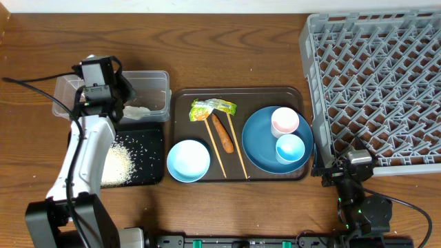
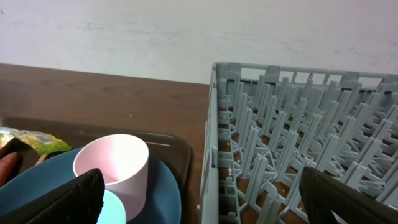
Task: Sort waste into correct bins and load items into the dishwasher rack
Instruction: 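Carry the tissue left and drop it into the clear plastic bin, then move the left gripper to the green snack wrapper and grasp it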
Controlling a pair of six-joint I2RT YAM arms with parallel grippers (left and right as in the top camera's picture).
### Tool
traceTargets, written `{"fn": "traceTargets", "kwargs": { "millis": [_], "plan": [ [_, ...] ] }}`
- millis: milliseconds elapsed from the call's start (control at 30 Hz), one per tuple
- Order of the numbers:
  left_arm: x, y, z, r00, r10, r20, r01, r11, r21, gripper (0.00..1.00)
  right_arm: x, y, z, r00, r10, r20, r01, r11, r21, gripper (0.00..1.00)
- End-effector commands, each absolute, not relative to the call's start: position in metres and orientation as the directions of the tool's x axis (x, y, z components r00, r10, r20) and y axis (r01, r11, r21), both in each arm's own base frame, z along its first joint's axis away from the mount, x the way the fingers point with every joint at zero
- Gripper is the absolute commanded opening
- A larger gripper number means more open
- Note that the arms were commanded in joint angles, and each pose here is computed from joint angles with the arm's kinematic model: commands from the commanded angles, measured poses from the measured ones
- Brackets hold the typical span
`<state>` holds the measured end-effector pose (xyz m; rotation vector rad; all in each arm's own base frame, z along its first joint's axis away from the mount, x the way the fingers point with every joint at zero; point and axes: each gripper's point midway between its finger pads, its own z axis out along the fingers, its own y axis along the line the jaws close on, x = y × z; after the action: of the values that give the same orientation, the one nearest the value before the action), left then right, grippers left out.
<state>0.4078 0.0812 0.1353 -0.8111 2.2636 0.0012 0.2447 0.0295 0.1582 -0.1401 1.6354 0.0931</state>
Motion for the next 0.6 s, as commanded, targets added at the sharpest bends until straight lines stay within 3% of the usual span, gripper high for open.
{"fn": "traceTargets", "kwargs": {
  "millis": [0, 267, 567],
  "plan": [
    [0.411, 0.075, 0.149, -0.557, -0.525, -0.644, -0.485, 0.835, -0.262, 0.6, 0.244, 0.032, 0.157, -0.066, -0.044, -0.997, -0.156, 0.987, -0.033, 0.99],
    [0.389, 0.009, 0.216, -0.584, -0.449, -0.676, -0.241, 0.891, -0.384, 0.71, 0.244, 0.032, 0.157, -0.066, -0.044, -0.997, -0.155, 0.987, -0.033, 0.99],
    [0.351, -0.092, 0.209, -0.73, -0.12, -0.673, 0.071, 0.966, -0.249, 0.75, 0.244, 0.032, 0.157, -0.066, -0.044, -0.997, -0.155, 0.987, -0.033, 0.99]
  ]
}}
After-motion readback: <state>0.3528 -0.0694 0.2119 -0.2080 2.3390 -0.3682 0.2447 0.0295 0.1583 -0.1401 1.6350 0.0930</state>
